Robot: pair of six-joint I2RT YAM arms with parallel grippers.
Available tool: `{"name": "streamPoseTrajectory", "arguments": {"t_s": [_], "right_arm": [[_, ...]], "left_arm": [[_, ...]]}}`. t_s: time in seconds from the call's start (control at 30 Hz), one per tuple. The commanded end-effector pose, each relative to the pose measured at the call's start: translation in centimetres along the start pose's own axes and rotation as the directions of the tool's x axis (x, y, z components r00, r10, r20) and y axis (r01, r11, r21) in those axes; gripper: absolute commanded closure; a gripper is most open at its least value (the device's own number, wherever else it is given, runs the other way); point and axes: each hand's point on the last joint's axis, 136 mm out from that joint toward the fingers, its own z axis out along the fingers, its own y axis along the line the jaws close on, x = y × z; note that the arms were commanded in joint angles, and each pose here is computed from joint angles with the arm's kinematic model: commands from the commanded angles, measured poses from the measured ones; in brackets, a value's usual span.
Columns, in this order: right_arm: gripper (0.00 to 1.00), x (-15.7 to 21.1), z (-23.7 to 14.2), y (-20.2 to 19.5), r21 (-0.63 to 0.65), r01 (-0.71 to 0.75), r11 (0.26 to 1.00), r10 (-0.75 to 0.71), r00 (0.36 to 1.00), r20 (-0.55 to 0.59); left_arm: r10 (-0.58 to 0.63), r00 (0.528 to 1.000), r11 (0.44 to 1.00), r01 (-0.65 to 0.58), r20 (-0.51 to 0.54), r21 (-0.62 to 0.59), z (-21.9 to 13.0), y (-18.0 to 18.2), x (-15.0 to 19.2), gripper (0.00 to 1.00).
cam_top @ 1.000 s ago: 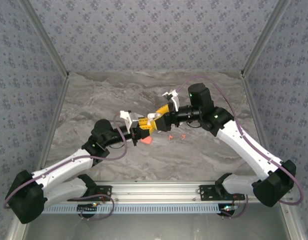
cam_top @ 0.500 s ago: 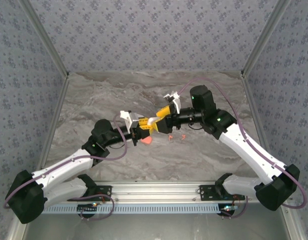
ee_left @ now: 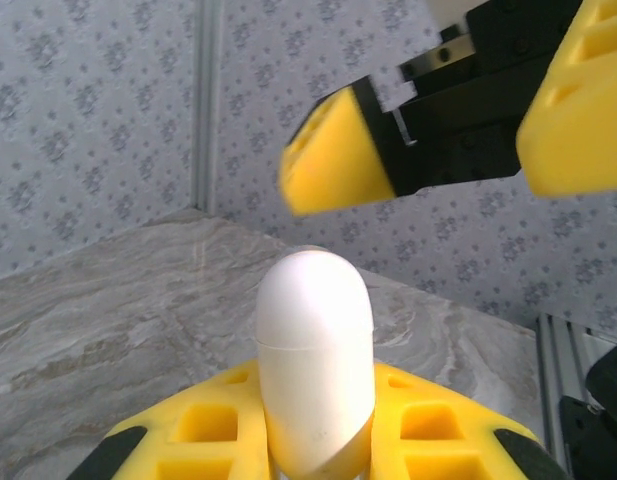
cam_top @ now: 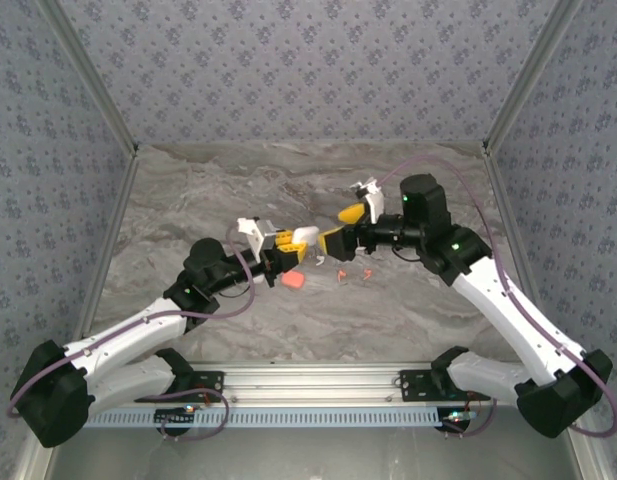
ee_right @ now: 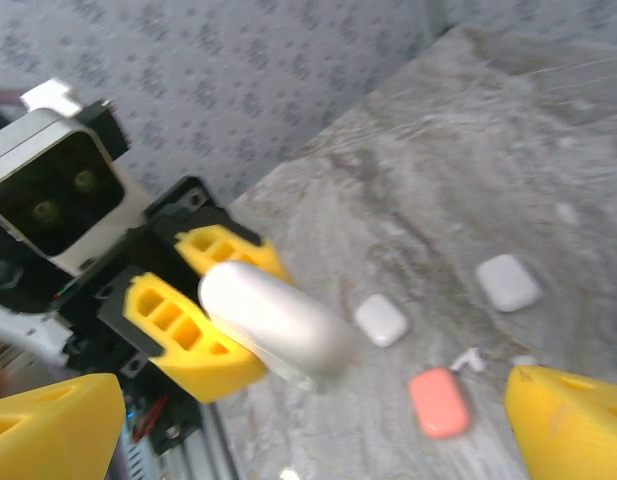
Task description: Insert wireless bluetooth earbuds into charging case
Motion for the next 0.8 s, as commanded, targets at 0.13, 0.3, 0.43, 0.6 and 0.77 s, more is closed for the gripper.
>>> {"name": "streamPoseTrajectory", "arguments": {"t_s": [0.13,0.3,0.43,0.6,0.77], "right_arm": [[0.00,0.8,-3.6,-6.9,0.221,-0.228,0.948,0.208,0.972,0.110],[0.00,3.1,-4.4,-10.1,0.317,-0.311,0.896,0.287,0.950,0.121],[0.00,4.5,-3.9,-11.1,0.341,-0.336,0.878,0.322,0.941,0.100],[0.00,5.4,-3.5,-11.5,0.349,-0.344,0.871,0.339,0.937,0.079],[0.00,6.4,-3.4,-11.7,0.365,-0.341,0.866,0.345,0.937,0.056]], "left_arm": [[-0.180,0.982,0.963,0.164,-0.055,-0.212,-0.5,6.0,0.4,1.00],[-0.347,0.934,0.893,0.301,-0.084,-0.336,-1.3,10.9,2.4,1.00],[-0.509,0.850,0.802,0.412,-0.133,-0.433,-1.5,15.1,5.1,1.00],[-0.644,0.748,0.704,0.500,-0.157,-0.504,-0.6,19.6,8.4,1.00],[-0.718,0.672,0.638,0.531,-0.182,-0.558,1.0,23.5,12.0,1.00]]}}
